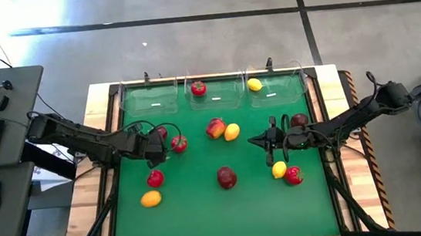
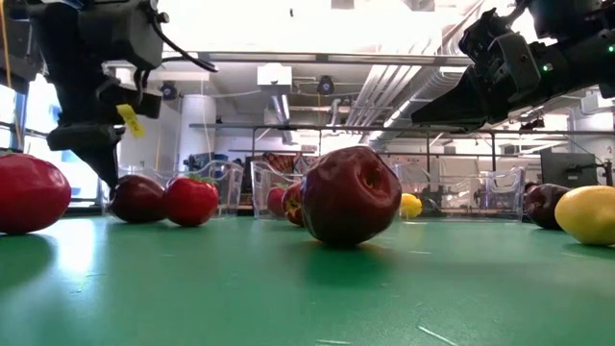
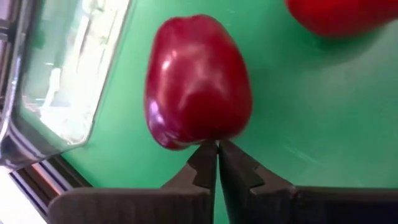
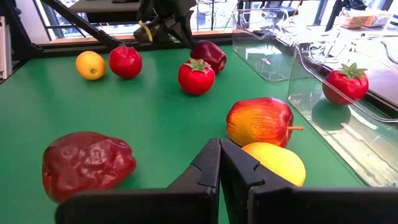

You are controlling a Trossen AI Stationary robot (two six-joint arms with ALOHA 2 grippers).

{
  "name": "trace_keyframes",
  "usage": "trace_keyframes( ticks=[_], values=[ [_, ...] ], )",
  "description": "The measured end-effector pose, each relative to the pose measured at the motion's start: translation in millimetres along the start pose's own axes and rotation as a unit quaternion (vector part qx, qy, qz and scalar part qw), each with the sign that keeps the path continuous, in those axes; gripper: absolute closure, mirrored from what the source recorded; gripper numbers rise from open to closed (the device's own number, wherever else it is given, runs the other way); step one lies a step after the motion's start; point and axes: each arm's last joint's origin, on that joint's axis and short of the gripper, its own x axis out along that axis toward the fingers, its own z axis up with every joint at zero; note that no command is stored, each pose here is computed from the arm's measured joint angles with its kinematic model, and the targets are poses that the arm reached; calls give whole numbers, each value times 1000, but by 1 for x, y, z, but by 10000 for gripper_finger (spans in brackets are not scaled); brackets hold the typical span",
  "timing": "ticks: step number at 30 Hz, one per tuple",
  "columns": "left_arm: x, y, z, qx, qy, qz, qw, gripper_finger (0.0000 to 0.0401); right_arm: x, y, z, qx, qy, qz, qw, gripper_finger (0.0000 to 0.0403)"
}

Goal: Sort produce into baskets
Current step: Put the top left apple into the left transparent bin

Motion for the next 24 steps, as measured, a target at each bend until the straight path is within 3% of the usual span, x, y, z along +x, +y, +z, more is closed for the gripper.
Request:
trace_keyframes(
  ticks=[12,24],
  values=[
    [-2,-1,-2,20,2,-3,1000,401,0,0,-1,-1,3,0,1000,403],
    [-26,13,5,18,-11,12,1000,401,0,0,0,-1,2,0,1000,403]
  ],
)
